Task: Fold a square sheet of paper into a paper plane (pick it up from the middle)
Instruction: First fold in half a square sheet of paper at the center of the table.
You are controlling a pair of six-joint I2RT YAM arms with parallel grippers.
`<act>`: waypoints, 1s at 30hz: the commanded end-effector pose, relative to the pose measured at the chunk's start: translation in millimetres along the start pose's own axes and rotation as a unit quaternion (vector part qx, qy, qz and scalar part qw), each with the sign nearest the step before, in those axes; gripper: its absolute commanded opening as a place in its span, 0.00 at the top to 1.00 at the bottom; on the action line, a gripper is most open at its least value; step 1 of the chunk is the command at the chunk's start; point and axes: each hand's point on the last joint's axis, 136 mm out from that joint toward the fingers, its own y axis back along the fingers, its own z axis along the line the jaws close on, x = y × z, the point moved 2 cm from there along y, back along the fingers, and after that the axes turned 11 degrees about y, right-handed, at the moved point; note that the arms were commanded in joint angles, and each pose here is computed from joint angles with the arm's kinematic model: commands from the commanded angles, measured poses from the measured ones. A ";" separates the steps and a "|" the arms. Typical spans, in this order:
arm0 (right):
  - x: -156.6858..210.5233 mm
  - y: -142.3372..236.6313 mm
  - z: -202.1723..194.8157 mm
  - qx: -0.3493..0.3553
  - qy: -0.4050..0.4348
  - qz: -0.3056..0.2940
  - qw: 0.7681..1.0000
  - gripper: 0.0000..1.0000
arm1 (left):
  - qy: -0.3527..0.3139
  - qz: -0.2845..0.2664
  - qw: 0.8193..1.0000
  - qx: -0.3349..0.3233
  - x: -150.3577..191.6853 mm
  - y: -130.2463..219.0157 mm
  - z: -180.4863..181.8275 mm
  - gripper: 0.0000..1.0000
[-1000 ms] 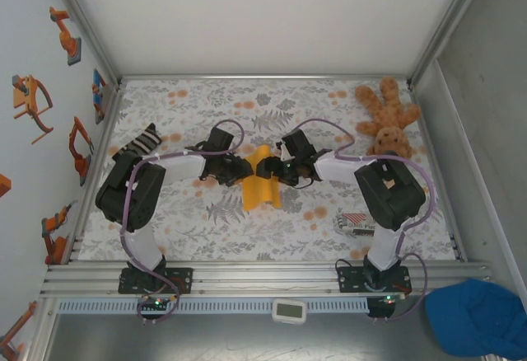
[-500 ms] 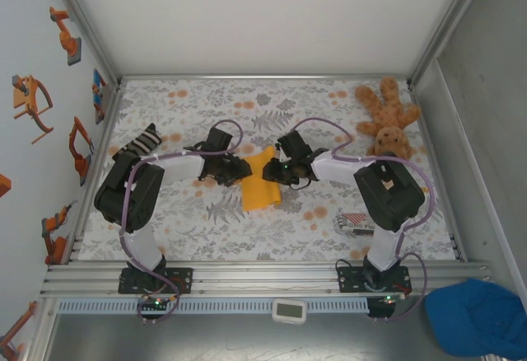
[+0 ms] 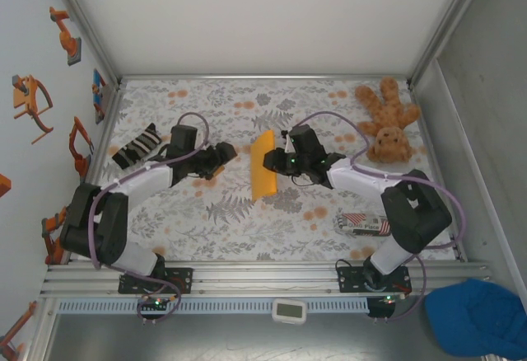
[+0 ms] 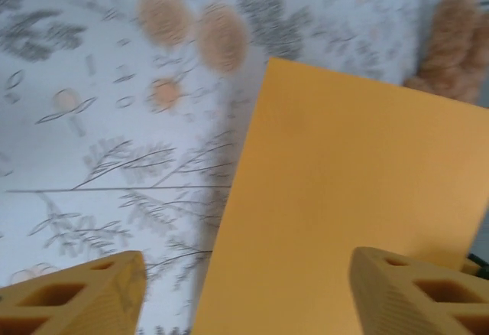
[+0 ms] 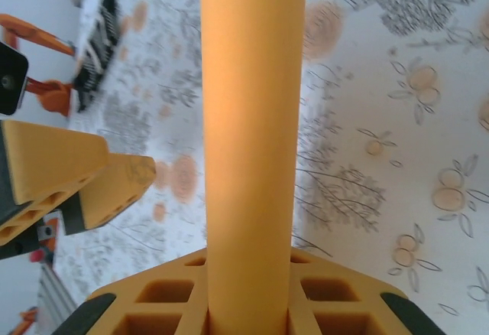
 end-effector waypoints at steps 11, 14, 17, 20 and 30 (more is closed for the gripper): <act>-70.0 71.2 93.2 -0.262 -0.044 -0.104 0.958 0.78 | -0.001 0.040 0.973 0.229 4.7 49.1 -92.8 0.04; -77.2 81.4 106.2 -0.285 -0.044 -0.108 0.951 0.77 | -0.001 0.051 0.961 0.270 5.2 56.6 -110.5 0.04; -84.7 93.6 120.2 -0.313 -0.040 -0.116 0.942 0.78 | 0.001 0.065 0.949 0.309 7.9 61.6 -126.1 0.04; -89.8 102.4 130.2 -0.332 -0.038 -0.120 0.935 0.78 | 0.000 0.082 0.937 0.340 13.0 63.1 -141.0 0.04; -94.8 109.6 139.3 -0.353 -0.044 -0.121 0.927 0.78 | -0.002 0.110 0.930 0.350 20.8 47.3 -149.8 0.03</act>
